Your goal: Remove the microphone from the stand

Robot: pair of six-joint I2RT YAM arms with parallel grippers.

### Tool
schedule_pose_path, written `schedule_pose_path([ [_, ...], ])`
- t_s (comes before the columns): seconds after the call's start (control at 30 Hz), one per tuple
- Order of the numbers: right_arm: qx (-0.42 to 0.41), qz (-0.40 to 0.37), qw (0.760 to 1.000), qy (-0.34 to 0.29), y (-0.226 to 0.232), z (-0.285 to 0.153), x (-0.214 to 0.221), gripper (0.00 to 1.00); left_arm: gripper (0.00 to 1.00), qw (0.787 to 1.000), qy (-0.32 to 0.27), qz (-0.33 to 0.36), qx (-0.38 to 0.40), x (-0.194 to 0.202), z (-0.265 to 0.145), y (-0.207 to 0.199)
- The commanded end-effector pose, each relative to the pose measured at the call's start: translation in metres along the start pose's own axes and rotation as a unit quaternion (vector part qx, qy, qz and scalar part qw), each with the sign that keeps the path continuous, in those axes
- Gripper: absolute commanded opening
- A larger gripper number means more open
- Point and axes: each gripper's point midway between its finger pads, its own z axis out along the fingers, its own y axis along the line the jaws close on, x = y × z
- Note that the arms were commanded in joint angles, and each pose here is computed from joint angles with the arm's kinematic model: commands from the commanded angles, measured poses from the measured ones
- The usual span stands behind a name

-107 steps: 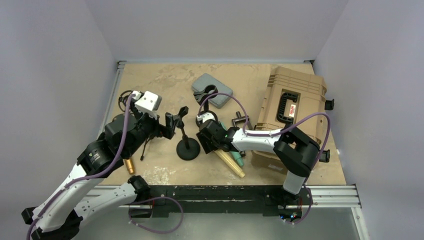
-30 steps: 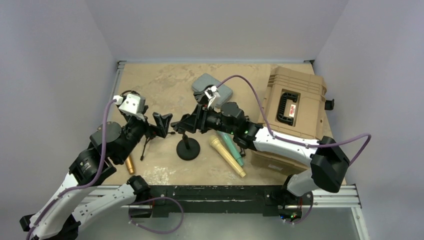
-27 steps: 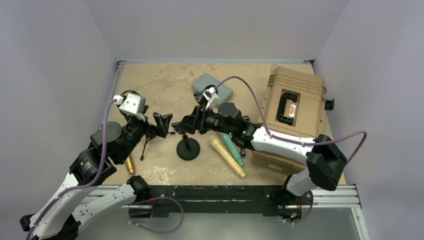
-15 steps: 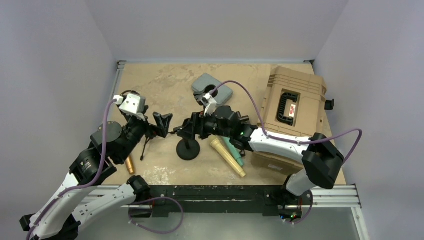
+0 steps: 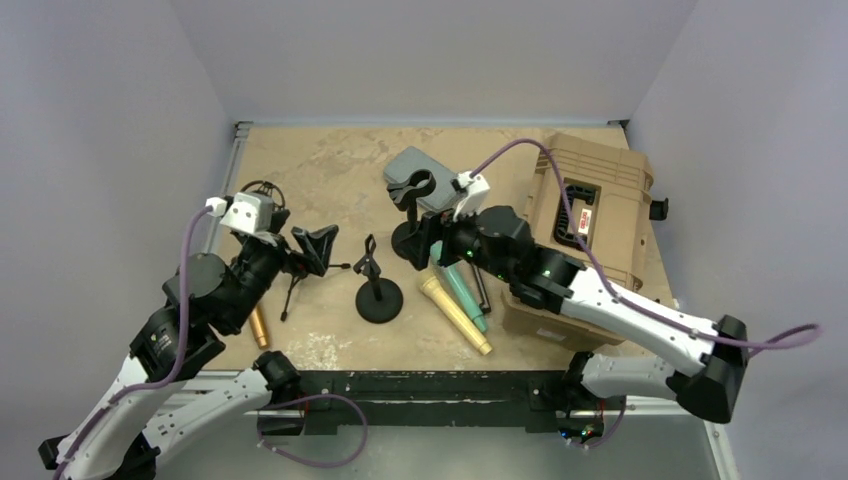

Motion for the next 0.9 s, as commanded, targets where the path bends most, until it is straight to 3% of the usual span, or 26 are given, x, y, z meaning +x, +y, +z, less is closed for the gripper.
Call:
schedule_pose_path([
  [0.0,0.07,-0.055,0.991,-0.102,-0.012,-0.049,-0.071,0.88,0.92,0.998,-0.056,-0.016,-0.002,-0.028,-0.006,0.003],
  [0.23,0.165,-0.077,0.953,-0.243,-0.041,-0.143,-0.138,0.9,0.93,0.993,-0.119,-0.018,0.003,-0.057,-0.027,0.011],
  [0.47,0.214,-0.06,0.909,-0.354,-0.069,-0.237,-0.163,0.98,0.94,0.983,-0.182,-0.024,-0.02,-0.077,-0.05,0.03],
  [0.87,0.208,-0.033,0.889,-0.407,-0.08,-0.288,-0.164,0.99,0.94,0.975,-0.219,-0.018,-0.023,-0.094,-0.066,0.037],
])
